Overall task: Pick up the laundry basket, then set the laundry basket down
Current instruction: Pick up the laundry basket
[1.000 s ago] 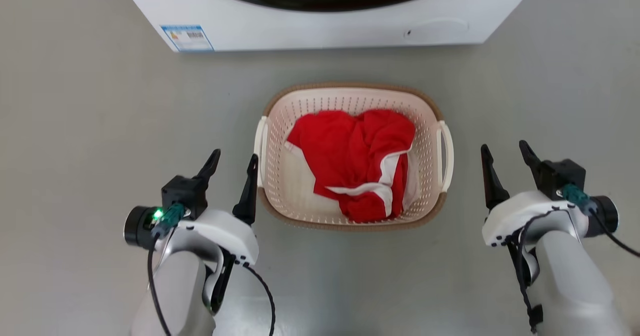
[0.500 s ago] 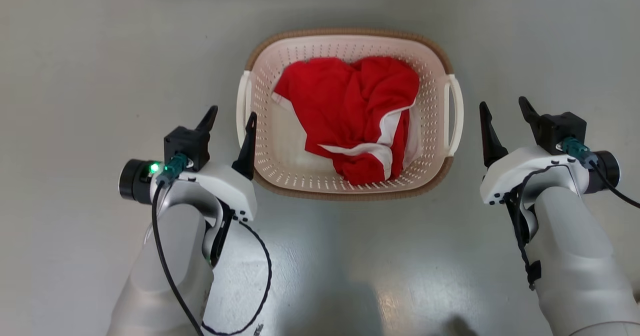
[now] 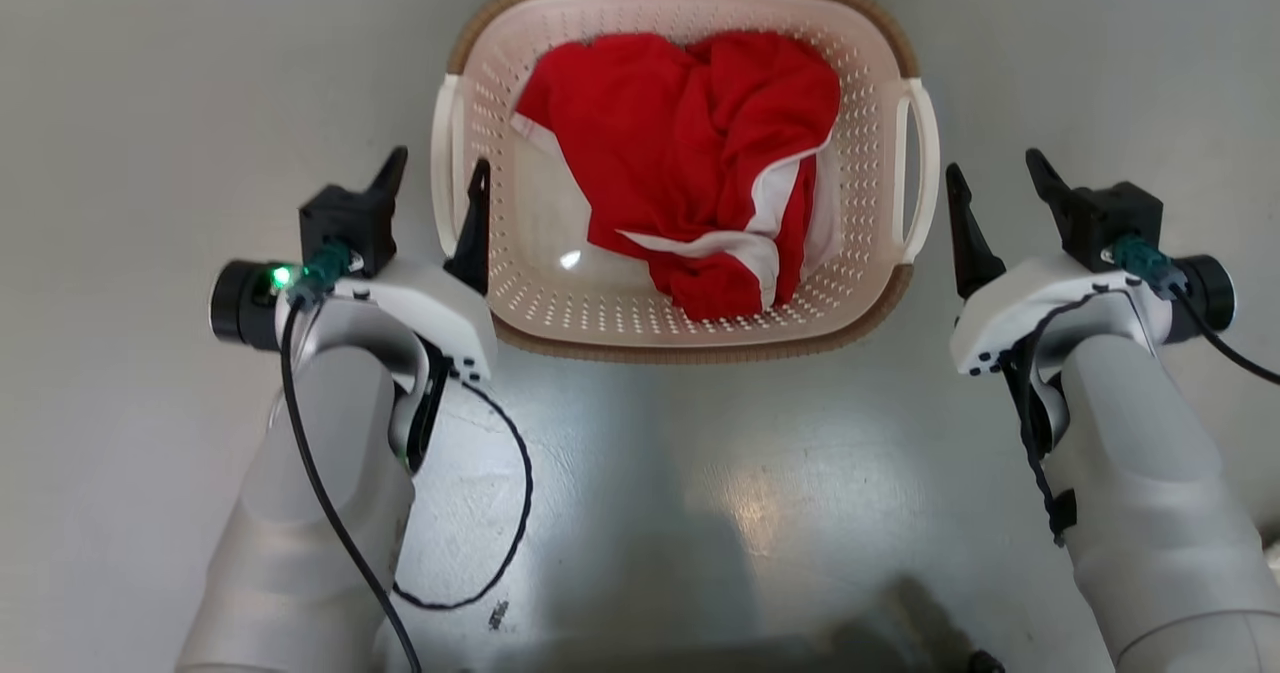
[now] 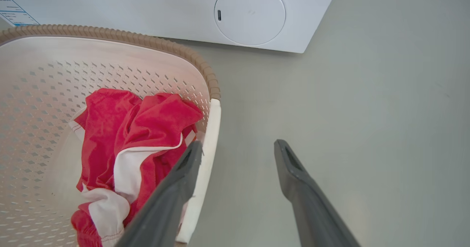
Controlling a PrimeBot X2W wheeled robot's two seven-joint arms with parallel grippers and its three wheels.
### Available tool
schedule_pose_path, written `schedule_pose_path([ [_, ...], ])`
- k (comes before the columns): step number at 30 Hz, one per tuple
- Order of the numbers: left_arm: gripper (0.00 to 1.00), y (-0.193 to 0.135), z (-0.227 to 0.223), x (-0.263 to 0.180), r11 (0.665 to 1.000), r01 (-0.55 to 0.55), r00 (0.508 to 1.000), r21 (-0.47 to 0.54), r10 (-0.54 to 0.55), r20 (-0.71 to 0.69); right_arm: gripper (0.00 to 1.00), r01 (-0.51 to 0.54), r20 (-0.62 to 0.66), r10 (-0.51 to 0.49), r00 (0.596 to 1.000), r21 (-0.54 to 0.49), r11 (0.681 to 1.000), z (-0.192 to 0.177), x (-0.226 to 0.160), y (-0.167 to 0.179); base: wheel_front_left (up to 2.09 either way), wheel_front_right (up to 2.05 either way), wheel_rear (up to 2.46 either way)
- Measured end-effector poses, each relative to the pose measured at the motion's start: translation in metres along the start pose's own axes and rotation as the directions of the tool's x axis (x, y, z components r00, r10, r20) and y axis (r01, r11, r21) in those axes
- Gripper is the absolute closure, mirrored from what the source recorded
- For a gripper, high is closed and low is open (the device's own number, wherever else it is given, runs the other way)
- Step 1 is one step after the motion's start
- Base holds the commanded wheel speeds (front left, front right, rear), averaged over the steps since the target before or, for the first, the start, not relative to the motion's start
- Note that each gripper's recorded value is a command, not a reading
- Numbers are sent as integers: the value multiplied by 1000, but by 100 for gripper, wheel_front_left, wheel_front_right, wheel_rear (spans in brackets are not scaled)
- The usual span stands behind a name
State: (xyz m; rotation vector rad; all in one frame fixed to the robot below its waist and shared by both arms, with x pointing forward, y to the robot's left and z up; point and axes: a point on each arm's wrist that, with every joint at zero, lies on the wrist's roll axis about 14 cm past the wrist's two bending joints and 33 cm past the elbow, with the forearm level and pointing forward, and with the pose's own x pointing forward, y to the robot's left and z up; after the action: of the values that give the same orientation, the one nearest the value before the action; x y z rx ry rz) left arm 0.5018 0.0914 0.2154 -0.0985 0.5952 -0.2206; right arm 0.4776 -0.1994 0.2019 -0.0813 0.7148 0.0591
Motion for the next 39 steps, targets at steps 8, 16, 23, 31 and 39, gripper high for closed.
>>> schedule_pose_path([
  [8, 0, 8, -14, 24, 999, -19, 1000, -34, 18, -24, 0, -21, -19, 21, 1000, -17, 1000, -11, 18, 5, 0, 0, 0],
  [16, 0, 13, -30, 39, 1000, -20, 998, -17, 19, -55, 0, -57, -39, 56, 998, -20, 998, -22, 35, 16, 0, 0, 0],
  [23, 0, 15, -43, 47, 1000, -17, 996, -10, 16, -83, 0, -84, -57, 83, 995, -14, 996, -31, 45, 25, 0, 0, 0],
  [31, 0, 15, -52, 53, 1000, -8, 995, 7, 9, -102, 0, -89, -77, 89, 993, 2, 996, -41, 50, 28, 0, 0, 0],
  [39, 0, 13, -61, 55, 1000, 1, 992, 13, 1, -129, 0, -103, -99, 104, 990, 14, 995, -49, 51, 33, 0, 0, 0],
])
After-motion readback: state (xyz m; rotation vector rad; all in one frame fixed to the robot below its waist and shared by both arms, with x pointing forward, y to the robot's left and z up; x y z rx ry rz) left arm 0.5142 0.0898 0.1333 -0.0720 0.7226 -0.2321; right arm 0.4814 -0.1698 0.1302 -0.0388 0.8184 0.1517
